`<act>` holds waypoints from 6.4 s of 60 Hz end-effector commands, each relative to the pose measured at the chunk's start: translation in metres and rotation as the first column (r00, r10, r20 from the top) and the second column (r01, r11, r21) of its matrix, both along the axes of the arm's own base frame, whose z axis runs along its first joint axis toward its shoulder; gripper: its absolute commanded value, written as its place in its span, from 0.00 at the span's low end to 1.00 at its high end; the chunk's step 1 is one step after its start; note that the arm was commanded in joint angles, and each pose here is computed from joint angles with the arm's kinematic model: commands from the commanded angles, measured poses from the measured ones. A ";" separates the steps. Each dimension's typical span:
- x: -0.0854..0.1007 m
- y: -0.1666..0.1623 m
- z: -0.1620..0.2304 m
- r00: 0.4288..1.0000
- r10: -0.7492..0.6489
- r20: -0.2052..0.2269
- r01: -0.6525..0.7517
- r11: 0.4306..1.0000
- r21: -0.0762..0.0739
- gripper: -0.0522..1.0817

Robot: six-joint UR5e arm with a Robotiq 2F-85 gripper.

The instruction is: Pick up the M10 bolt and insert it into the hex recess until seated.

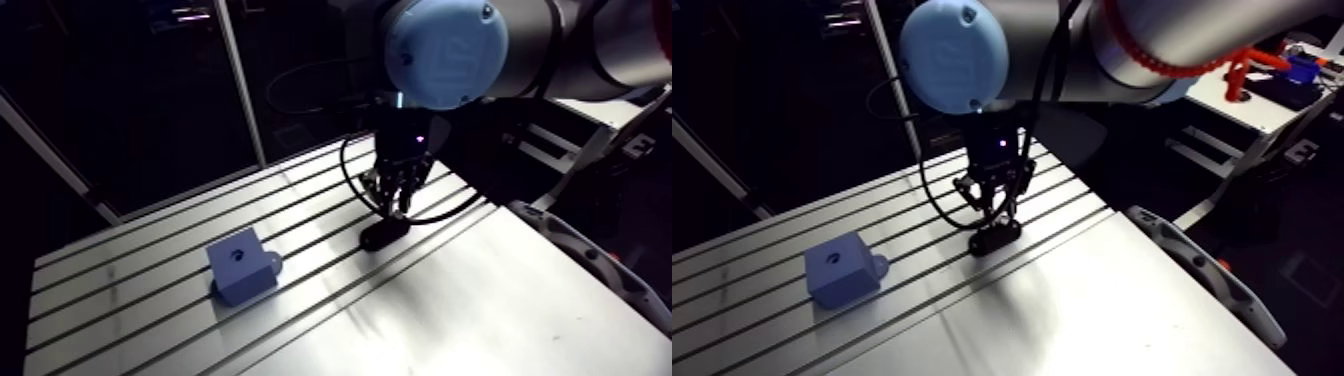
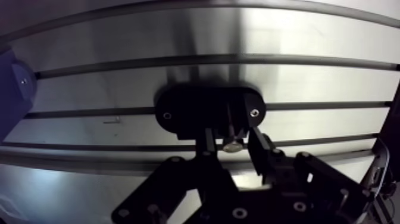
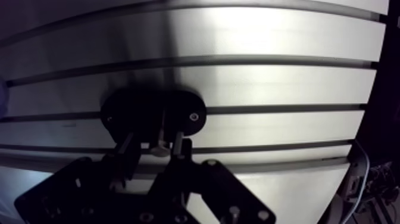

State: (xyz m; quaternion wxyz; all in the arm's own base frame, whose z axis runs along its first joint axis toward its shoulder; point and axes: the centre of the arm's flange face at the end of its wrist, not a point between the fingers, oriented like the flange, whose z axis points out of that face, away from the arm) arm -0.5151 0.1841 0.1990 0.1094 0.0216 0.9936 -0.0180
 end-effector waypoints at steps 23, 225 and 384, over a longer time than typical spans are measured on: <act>0.001 0.001 0.000 1.000 -0.001 0.001 0.001 1.000 0.001 0.59; -0.020 -0.022 0.128 0.998 0.039 -0.059 -0.038 0.999 0.016 0.81; -0.095 -0.280 0.103 0.882 0.430 0.191 -0.433 0.901 -0.029 0.90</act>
